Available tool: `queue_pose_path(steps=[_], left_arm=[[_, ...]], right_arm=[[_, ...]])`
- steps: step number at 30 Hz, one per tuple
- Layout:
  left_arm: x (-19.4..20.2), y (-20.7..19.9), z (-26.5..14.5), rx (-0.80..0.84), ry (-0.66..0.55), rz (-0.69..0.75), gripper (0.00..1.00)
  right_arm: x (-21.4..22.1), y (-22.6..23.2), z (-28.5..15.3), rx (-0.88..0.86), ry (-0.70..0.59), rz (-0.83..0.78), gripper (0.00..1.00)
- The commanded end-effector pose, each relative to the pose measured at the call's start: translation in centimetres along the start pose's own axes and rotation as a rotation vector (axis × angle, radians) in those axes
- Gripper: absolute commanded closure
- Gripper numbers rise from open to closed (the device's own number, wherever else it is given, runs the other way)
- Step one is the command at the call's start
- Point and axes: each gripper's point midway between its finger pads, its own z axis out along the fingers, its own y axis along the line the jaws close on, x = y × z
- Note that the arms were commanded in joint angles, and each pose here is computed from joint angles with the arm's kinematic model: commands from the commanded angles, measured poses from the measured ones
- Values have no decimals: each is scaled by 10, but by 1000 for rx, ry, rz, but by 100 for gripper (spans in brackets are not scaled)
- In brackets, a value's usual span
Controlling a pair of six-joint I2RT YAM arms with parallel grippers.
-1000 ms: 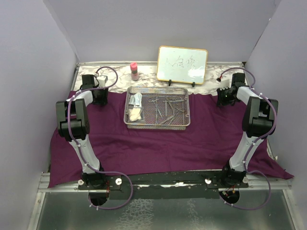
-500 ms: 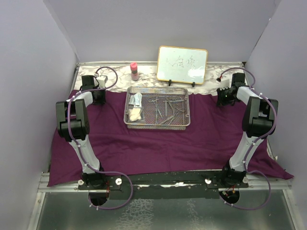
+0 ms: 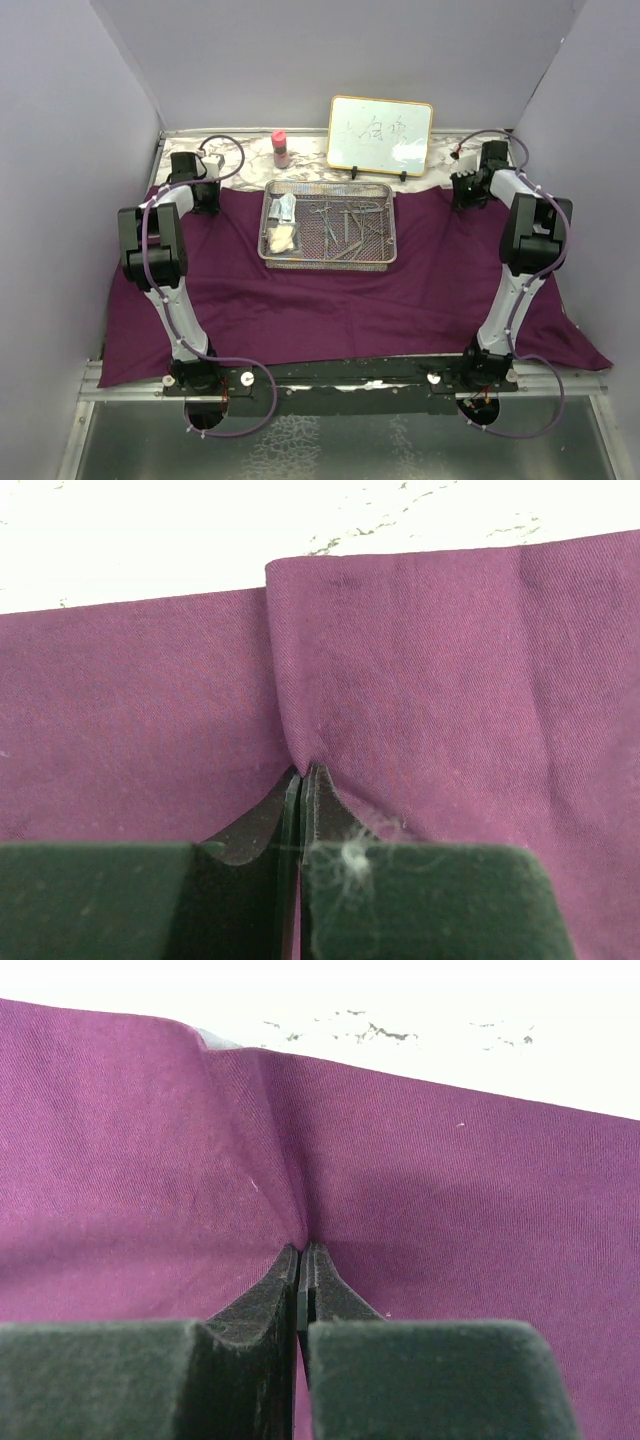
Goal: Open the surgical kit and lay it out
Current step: Smooth out the surgical kit at the center of the board.
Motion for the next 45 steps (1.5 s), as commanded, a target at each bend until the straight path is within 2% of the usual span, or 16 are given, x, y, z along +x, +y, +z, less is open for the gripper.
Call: queue_pose_path(steps=[1, 29, 45], left_arm=[[37, 2, 20, -5, 135, -40, 100], [-19, 41, 39, -82, 67, -60, 100], [-25, 41, 48, -49, 84, -54, 100]], right_arm=[[24, -17, 24, 62, 103, -7, 99], [26, -55, 34, 151, 193, 24, 99], [40, -58, 20, 178, 220, 29, 99]])
